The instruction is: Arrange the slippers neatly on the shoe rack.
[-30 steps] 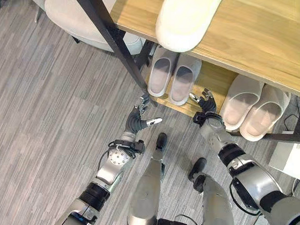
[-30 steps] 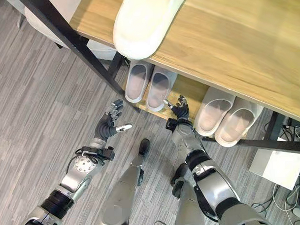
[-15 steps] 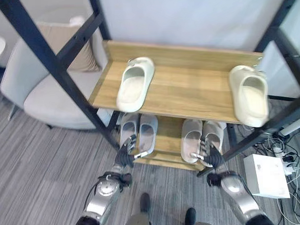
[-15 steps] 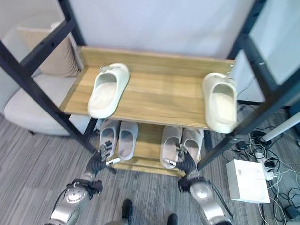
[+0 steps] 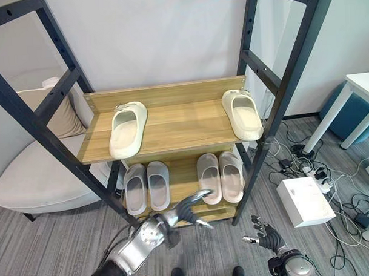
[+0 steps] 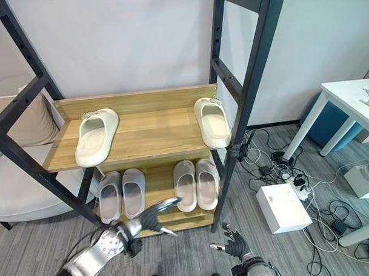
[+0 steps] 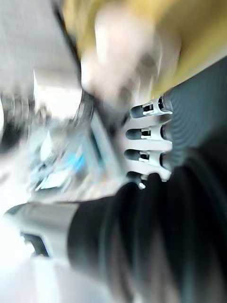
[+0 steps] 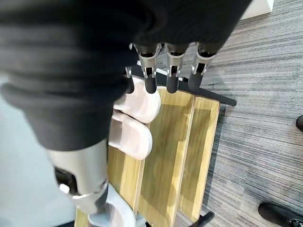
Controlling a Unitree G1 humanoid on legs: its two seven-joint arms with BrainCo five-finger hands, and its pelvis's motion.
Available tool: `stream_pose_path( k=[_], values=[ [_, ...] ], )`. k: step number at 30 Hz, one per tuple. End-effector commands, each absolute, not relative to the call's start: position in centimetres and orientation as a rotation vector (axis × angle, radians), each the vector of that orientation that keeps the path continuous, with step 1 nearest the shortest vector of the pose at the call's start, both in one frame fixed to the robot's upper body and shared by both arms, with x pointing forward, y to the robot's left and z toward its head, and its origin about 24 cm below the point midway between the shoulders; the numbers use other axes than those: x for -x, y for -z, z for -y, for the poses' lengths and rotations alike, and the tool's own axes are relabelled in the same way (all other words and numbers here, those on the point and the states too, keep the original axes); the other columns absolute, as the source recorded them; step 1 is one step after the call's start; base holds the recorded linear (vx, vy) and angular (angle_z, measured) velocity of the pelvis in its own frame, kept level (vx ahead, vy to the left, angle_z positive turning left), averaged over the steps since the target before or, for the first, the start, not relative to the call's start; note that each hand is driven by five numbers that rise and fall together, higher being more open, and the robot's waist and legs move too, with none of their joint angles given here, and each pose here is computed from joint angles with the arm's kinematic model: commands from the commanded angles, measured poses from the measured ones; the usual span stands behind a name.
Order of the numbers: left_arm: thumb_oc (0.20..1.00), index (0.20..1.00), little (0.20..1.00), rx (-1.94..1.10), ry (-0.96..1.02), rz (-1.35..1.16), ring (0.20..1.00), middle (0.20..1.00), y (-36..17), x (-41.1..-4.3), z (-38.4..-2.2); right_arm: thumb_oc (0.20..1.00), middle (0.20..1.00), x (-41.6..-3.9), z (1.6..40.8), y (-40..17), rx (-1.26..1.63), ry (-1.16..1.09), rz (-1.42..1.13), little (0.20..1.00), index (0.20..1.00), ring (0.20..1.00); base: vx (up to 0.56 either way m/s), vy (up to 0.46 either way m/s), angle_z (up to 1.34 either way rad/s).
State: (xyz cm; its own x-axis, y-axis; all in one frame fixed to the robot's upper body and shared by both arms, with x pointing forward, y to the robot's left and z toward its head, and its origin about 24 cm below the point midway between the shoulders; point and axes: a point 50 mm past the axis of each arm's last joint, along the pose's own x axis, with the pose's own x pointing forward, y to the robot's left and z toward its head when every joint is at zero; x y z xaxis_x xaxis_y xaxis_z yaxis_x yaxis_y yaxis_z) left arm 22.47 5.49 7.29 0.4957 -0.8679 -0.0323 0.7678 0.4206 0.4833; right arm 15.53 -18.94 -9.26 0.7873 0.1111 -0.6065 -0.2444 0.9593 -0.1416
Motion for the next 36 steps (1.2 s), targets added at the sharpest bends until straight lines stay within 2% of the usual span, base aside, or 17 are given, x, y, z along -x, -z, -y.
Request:
stream_pose_path(
  k=[1, 2, 4, 5, 9, 10, 12, 15, 16, 19, 24, 30, 36],
  values=[
    [1.000, 1.000, 1.000, -0.149, 1.081, 0.371, 1.000, 1.000, -11.8, -24.0, -4.3, 1.000, 1.000, -19.2, 18.0, 6.6, 0.237, -0.233, -0.460, 1.000, 1.000, 1.000, 0.00, -0.015, -0.05],
    [1.000, 1.000, 1.000, -0.148, 1.081, 0.371, 1.000, 1.000, -11.8, -24.0, -4.3, 1.000, 1.000, -19.2, 18.0, 6.5, 0.237, -0.233, -0.459, 1.000, 1.000, 1.000, 0.01, -0.025, -0.04],
    [1.000, 1.000, 1.000, -0.048, 0.973, 0.572, 1.000, 1.000, -16.2, -24.6, -4.8, 1.000, 1.000, -19.0, 17.6, 6.6, 0.230, -0.236, -0.454, 1.000, 1.000, 1.000, 0.02, -0.048, -0.03],
    [1.000, 1.000, 1.000, -0.031, 0.810, 0.693, 1.000, 1.000, -18.3, -25.5, -5.9, 1.000, 1.000, -18.8, 17.2, 7.0, 0.217, -0.225, -0.462, 1.000, 1.000, 1.000, 0.03, -0.055, -0.01],
    [1.000, 1.000, 1.000, -0.161, 0.433, 0.863, 1.000, 1.000, -20.7, -27.3, -8.8, 1.000, 1.000, -18.8, 16.8, 7.2, 0.188, -0.202, -0.454, 1.000, 1.000, 1.000, 0.04, -0.035, 0.05],
    [1.000, 1.000, 1.000, -0.281, 0.265, 0.920, 1.000, 1.000, -21.3, -28.2, -10.0, 1.000, 1.000, -18.7, 17.0, 7.2, 0.185, -0.187, -0.448, 1.000, 1.000, 1.000, 0.06, -0.016, 0.13],
    [1.000, 1.000, 1.000, -0.545, 0.075, 1.012, 1.000, 1.000, -22.7, -29.6, -11.3, 1.000, 1.000, -18.6, 17.2, 7.1, 0.197, -0.180, -0.439, 1.000, 1.000, 1.000, 0.07, -0.007, 0.22],
    [1.000, 1.000, 1.000, -0.819, -0.100, 1.059, 1.000, 1.000, -23.6, -30.9, -13.1, 1.000, 1.000, -18.4, 17.4, 7.1, 0.220, -0.185, -0.433, 1.000, 1.000, 1.000, 0.05, 0.009, 0.05],
    [1.000, 1.000, 1.000, -0.819, -0.100, 1.059, 1.000, 1.000, -23.6, -30.9, -13.1, 1.000, 1.000, -18.4, 17.4, 7.1, 0.220, -0.185, -0.433, 1.000, 1.000, 1.000, 0.05, 0.017, -0.02],
    [1.000, 1.000, 1.000, -1.185, -0.311, 1.042, 1.000, 1.000, -24.2, -32.6, -15.9, 1.000, 1.000, -18.5, 17.8, 6.9, 0.228, -0.172, -0.416, 1.000, 1.000, 1.000, 0.03, 0.008, 0.00],
    [1.000, 1.000, 1.000, -1.436, -0.437, 1.002, 1.000, 1.000, -25.2, -33.3, -18.4, 1.000, 1.000, -18.7, 18.2, 6.3, 0.239, -0.166, -0.389, 1.000, 1.000, 1.000, 0.00, 0.000, 0.00],
    [1.000, 1.000, 1.000, -1.723, -0.609, 0.839, 1.000, 1.000, -27.4, -33.8, -23.7, 1.000, 1.000, -18.4, 19.6, 5.8, 0.244, -0.136, -0.379, 1.000, 1.000, 1.000, 0.01, 0.012, -0.04],
    [1.000, 1.000, 1.000, -1.817, -0.663, 0.734, 1.000, 1.000, -27.8, -33.7, -26.3, 1.000, 1.000, -18.5, 19.3, 5.7, 0.239, -0.150, -0.372, 1.000, 1.000, 1.000, 0.03, 0.004, -0.05]
  ],
)
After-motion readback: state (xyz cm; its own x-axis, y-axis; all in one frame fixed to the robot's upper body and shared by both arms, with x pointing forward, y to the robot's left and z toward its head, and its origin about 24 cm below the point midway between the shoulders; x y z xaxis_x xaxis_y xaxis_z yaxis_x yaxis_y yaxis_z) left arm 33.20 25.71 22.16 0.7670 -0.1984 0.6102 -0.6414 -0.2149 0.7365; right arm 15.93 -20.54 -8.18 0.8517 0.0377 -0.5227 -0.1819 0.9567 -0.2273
